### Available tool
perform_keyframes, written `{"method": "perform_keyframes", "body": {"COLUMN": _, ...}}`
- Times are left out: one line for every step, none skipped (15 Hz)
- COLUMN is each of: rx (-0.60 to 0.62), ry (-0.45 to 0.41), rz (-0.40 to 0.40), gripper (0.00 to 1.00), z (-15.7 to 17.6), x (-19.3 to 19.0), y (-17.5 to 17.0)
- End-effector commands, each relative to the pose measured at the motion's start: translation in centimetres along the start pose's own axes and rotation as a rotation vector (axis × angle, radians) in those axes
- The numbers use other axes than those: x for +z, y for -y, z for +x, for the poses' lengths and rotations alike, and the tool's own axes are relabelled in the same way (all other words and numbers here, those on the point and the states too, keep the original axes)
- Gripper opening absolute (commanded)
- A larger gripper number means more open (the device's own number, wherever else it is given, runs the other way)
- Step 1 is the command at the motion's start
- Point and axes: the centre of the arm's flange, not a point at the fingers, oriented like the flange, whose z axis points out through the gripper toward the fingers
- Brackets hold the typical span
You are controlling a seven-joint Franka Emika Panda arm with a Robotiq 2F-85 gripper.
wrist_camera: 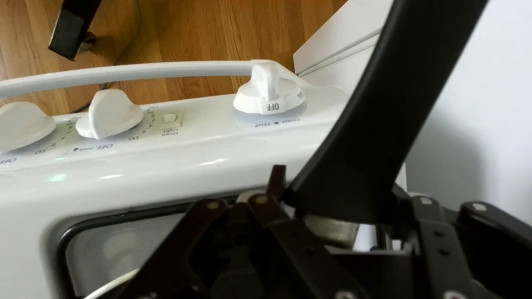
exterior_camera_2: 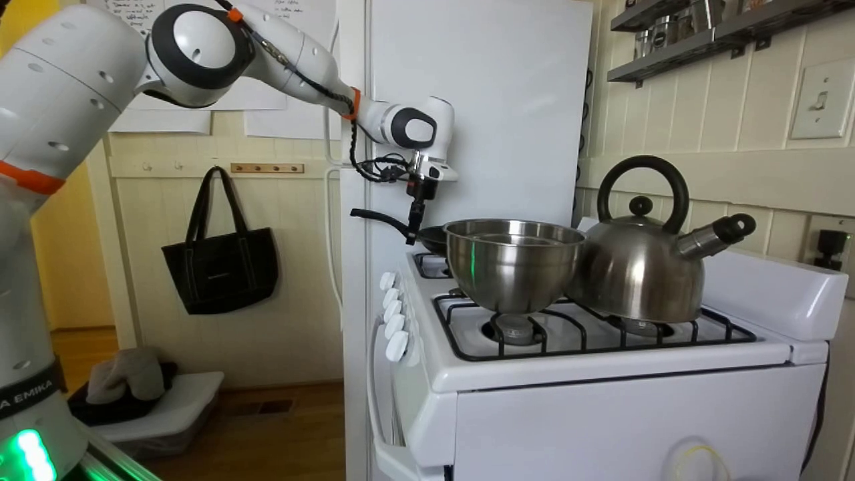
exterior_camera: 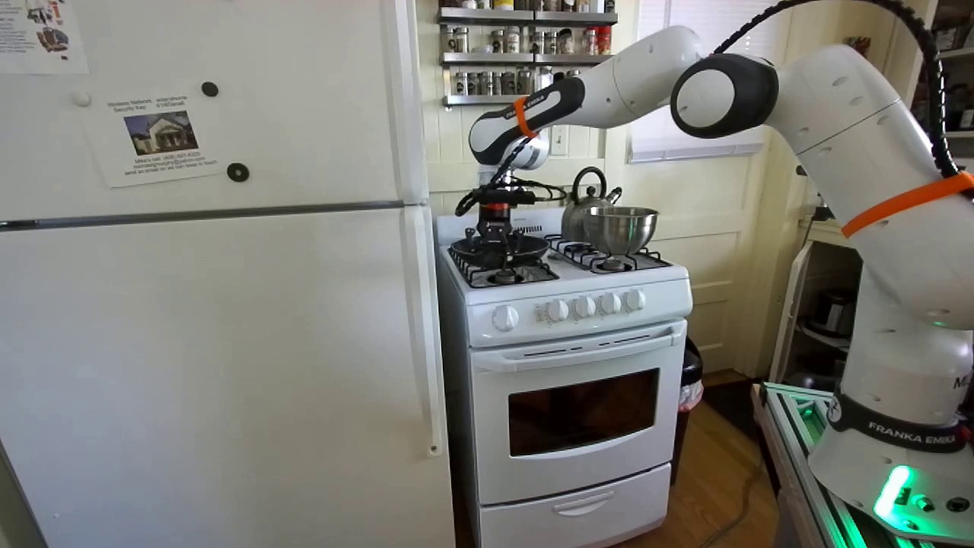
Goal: Move the silver bowl and the pan away
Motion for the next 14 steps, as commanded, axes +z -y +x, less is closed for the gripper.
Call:
{"method": "perform_keyframes", "body": {"rx": -0.045, "ry": -0.063, "rz": 0.053, "gripper": 0.27, "z": 1.2, "x": -2.8, "y": 0.9}}
{"method": "perform_keyframes", "body": {"rx": -0.037, "ry": -0.074, "rz": 0.075, "gripper": 0.27, "z": 1.8, "x": -3.8, "y": 1.2}}
{"method": "perform_keyframes", "body": {"rx": -0.035, "ry": -0.082, "rz": 0.090, "gripper": 0.27, "z": 2.2, "x": -4.5, "y": 1.4}}
{"method": "perform_keyframes", "body": {"rx": -0.030, "ry": -0.097, "rz": 0.100, "gripper": 0.27, "z": 2.7, "x": -5.3, "y": 1.5}}
{"method": "perform_keyframes", "body": {"rx": -0.031, "ry": -0.118, "rz": 0.106, "gripper": 0.27, "z": 3.0, "x": -6.1, "y": 1.6}}
{"method": "perform_keyframes", "body": {"rx": -0.031, "ry": -0.142, "rz": 0.108, "gripper": 0.27, "z": 3.3, "x": -6.7, "y": 1.6}}
{"method": "perform_keyframes", "body": {"rx": -0.030, "ry": -0.156, "rz": 0.113, "gripper": 0.27, "z": 3.6, "x": -7.3, "y": 1.7}}
{"method": "perform_keyframes", "body": {"rx": -0.029, "ry": -0.171, "rz": 0.115, "gripper": 0.27, "z": 3.8, "x": -7.5, "y": 1.7}}
{"method": "perform_keyframes", "body": {"rx": -0.028, "ry": -0.194, "rz": 0.122, "gripper": 0.27, "z": 3.9, "x": -7.7, "y": 1.8}}
{"method": "perform_keyframes", "body": {"rx": -0.029, "ry": -0.226, "rz": 0.128, "gripper": 0.27, "z": 3.9, "x": -7.9, "y": 1.9}}
{"method": "perform_keyframes", "body": {"rx": -0.039, "ry": -0.261, "rz": 0.136, "gripper": 0.27, "z": 3.8, "x": -8.1, "y": 2.1}}
{"method": "perform_keyframes", "body": {"rx": -0.043, "ry": -0.286, "rz": 0.143, "gripper": 0.27, "z": 3.8, "x": -8.2, "y": 2.3}}
{"method": "perform_keyframes", "body": {"rx": -0.043, "ry": -0.323, "rz": 0.149, "gripper": 0.27, "z": 3.8, "x": -8.2, "y": 2.5}}
{"method": "perform_keyframes", "body": {"rx": -0.046, "ry": -0.360, "rz": 0.152, "gripper": 0.27, "z": 3.7, "x": -8.2, "y": 2.7}}
